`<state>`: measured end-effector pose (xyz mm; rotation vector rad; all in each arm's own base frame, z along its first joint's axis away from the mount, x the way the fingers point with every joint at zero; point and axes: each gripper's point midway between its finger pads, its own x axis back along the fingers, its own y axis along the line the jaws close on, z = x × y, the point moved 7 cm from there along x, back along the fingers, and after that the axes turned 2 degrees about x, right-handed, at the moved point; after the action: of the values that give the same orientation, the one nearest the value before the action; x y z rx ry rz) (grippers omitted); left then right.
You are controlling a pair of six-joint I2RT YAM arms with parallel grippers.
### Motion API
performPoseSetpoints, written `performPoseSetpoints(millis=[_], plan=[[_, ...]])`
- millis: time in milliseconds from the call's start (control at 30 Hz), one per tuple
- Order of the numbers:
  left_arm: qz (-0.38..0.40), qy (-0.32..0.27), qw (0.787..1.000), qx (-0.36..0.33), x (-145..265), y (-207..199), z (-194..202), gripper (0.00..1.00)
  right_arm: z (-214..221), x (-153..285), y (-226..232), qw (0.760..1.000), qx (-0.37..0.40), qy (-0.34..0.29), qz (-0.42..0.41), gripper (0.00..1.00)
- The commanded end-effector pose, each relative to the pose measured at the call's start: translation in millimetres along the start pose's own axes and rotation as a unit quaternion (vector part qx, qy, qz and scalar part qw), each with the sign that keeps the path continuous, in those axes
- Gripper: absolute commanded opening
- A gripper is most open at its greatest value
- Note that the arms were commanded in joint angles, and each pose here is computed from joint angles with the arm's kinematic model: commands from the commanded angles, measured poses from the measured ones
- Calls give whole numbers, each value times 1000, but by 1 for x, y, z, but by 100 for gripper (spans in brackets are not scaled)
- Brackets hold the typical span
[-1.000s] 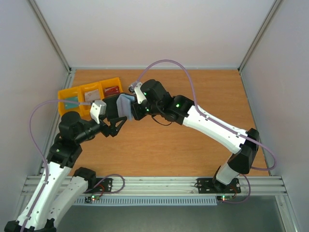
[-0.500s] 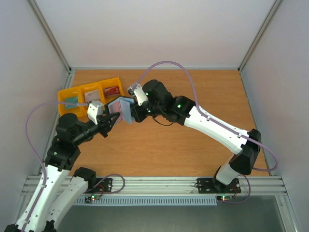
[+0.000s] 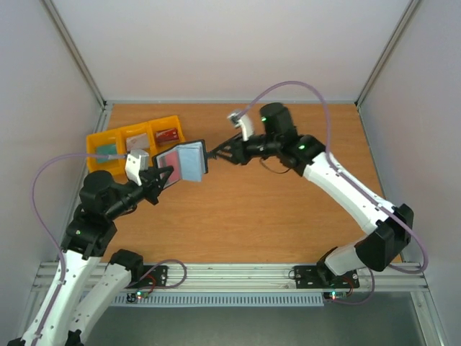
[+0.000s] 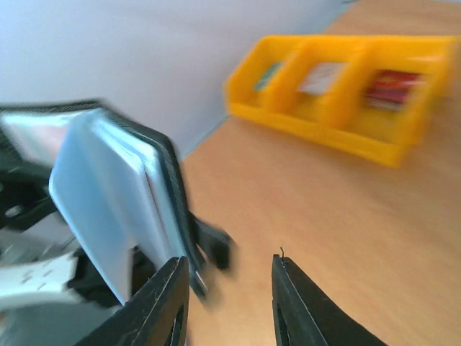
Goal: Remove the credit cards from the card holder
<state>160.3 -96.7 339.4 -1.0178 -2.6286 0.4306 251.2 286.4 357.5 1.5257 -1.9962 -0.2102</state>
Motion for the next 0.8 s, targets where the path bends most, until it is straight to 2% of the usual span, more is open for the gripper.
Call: performPoseSetpoints(millis=[0, 67, 133, 200, 267, 333, 500, 633, 767], plan=[[-83, -4, 995, 46, 3, 16, -4, 0, -7, 69, -40, 988, -73, -56, 126, 32], [-90, 5, 995, 47, 1, 19, 0, 0, -10, 93, -34, 978, -43, -81, 185, 30], [-92, 12, 994, 51, -3, 22, 3, 0, -19, 97, -4, 982, 11, -106, 158, 28], [-76, 10, 996, 53, -6, 20, 4, 0, -20, 80, 37, 989, 75, -107, 70, 27], [-26, 3, 998, 58, -8, 11, 2, 0, -13, 51, 76, 988, 119, -74, -68, 28], [48, -6, 997, 66, -6, -6, -3, 0, -10, 33, 92, 979, 118, -51, -156, 27], [209, -17, 977, 44, 4, -42, -18, 0, -9, 12, 89, 971, 82, -36, -220, 20], [285, -34, 958, 6, 12, -58, -27, 0, -7, 7, 84, 974, 75, -27, -211, 18], [309, -32, 950, -1, 11, -62, -29, 0, -3, 0, 81, 977, 71, -17, -199, 18]])
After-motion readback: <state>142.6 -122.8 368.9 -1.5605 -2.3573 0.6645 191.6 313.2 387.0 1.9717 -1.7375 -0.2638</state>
